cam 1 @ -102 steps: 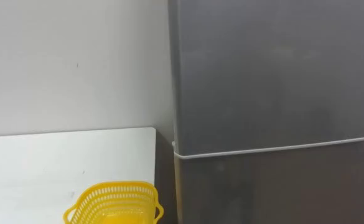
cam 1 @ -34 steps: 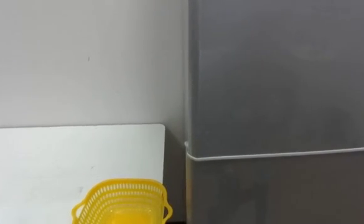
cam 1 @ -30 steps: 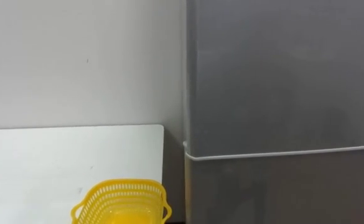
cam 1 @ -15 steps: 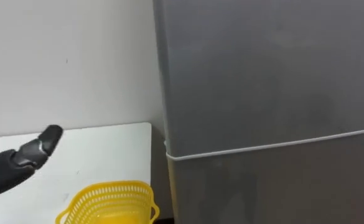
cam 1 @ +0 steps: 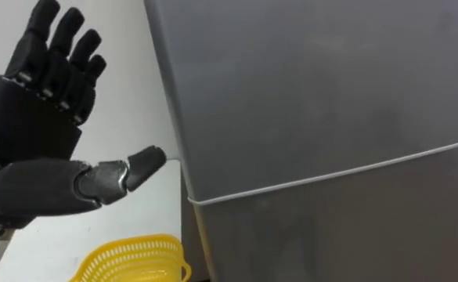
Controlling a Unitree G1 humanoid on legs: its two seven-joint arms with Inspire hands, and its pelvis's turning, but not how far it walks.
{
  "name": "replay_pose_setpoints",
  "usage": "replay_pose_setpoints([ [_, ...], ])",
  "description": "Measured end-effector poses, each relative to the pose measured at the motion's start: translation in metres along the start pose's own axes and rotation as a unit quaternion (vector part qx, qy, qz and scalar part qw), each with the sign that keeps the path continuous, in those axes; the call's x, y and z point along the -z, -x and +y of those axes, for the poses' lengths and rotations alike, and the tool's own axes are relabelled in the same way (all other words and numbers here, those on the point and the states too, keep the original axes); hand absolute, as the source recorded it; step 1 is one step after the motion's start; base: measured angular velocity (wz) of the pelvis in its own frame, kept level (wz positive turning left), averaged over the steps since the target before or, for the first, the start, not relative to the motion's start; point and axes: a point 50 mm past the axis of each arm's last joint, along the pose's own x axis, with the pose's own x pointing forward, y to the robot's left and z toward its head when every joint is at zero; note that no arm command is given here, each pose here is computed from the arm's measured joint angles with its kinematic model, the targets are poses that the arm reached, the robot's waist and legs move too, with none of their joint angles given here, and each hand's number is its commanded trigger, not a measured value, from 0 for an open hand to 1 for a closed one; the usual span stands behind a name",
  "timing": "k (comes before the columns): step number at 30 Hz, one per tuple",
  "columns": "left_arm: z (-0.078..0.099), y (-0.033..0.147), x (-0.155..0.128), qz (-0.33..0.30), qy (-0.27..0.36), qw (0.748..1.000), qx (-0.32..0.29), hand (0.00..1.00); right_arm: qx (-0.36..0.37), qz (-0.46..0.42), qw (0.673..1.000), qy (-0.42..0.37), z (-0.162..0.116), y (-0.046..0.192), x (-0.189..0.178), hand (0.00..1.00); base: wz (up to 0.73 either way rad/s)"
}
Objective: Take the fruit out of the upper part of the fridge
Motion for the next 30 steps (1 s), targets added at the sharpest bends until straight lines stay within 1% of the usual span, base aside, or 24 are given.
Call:
replay_pose_setpoints([
  [5, -0.008, -0.002, -0.004, -0.011, 0.006, 0.999, 0.042, 0.0, 0.01, 0.009, 1.0, 0.001, -0.004, 0.001, 0.003, 0.0, -0.05],
  [11, -0.021, -0.004, 0.005, 0.007, 0.029, 0.995, 0.099, 0.0, 0.009, 0.012, 1.0, 0.007, -0.006, 0.002, 0.004, 0.0, 0.0],
  [30, -0.023, -0.003, 0.007, 0.014, 0.033, 0.992, 0.119, 0.0, 0.012, 0.022, 1.0, 0.012, -0.008, 0.002, 0.003, 0.0, 0.0],
])
